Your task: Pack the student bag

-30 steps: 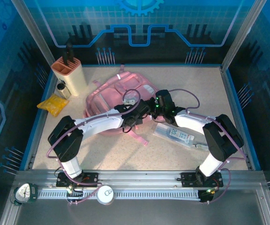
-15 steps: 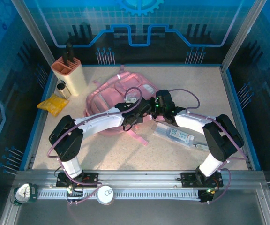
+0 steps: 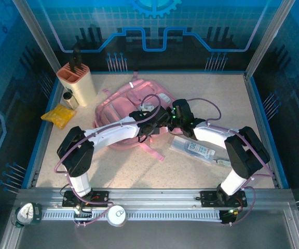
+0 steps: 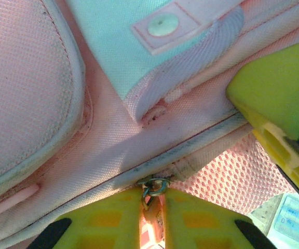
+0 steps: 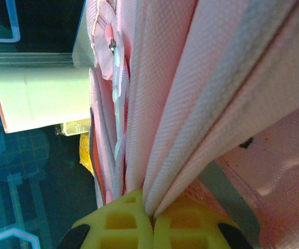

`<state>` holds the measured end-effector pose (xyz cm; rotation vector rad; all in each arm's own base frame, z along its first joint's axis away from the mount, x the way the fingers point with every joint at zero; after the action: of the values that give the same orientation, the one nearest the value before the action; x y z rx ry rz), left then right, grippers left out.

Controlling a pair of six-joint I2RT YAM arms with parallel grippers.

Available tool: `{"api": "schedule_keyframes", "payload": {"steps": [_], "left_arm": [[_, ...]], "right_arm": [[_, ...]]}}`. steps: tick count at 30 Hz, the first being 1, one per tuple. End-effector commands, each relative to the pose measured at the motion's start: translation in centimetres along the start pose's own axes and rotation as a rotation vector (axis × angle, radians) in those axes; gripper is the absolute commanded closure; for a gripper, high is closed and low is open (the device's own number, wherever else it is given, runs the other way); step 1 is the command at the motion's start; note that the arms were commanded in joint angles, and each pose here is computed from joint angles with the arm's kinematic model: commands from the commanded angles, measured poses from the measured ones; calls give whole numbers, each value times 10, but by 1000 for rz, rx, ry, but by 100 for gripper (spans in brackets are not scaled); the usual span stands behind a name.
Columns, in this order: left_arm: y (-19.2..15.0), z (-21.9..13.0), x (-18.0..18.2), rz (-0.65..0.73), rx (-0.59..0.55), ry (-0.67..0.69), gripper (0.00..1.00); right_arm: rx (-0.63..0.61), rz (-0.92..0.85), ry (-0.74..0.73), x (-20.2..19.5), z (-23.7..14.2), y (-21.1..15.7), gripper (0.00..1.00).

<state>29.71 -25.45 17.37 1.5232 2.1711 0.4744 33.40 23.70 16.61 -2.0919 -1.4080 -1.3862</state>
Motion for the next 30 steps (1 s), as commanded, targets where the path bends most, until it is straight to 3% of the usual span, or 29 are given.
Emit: {"api": "schedule_keyframes", "payload": {"steps": [1, 10, 21, 26, 30], "left_arm": [[1, 2, 3, -12, -6, 38, 79], [-10, 16, -4, -48, 44, 17, 82], [4, -5, 8, -36, -11, 45, 94], [-1, -11, 23, 0, 33, 62, 98], [-14, -3, 42, 11, 136, 67, 100]], "right_arm": [[-3, -38, 106, 26, -1, -1, 100], [0, -38, 107, 27, 0, -1, 100], [-7, -41, 96, 22, -1, 1, 100], [-7, -17, 78, 11, 0, 7, 100], [-41, -16, 74, 1, -4, 18, 100]]}}
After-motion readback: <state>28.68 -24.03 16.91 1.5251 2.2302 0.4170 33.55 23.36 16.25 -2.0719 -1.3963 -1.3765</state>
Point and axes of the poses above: each hand's point on the last joint's axis, 136 mm out from that joint toward the fingers, its own z axis out along the fingers, its own x axis along the line the jaws close on, y = z × x, the point moved 7 cm from there along -z, back along the fingers, and after that the axes turned 13 degrees about -z, right-handed, at the moved point
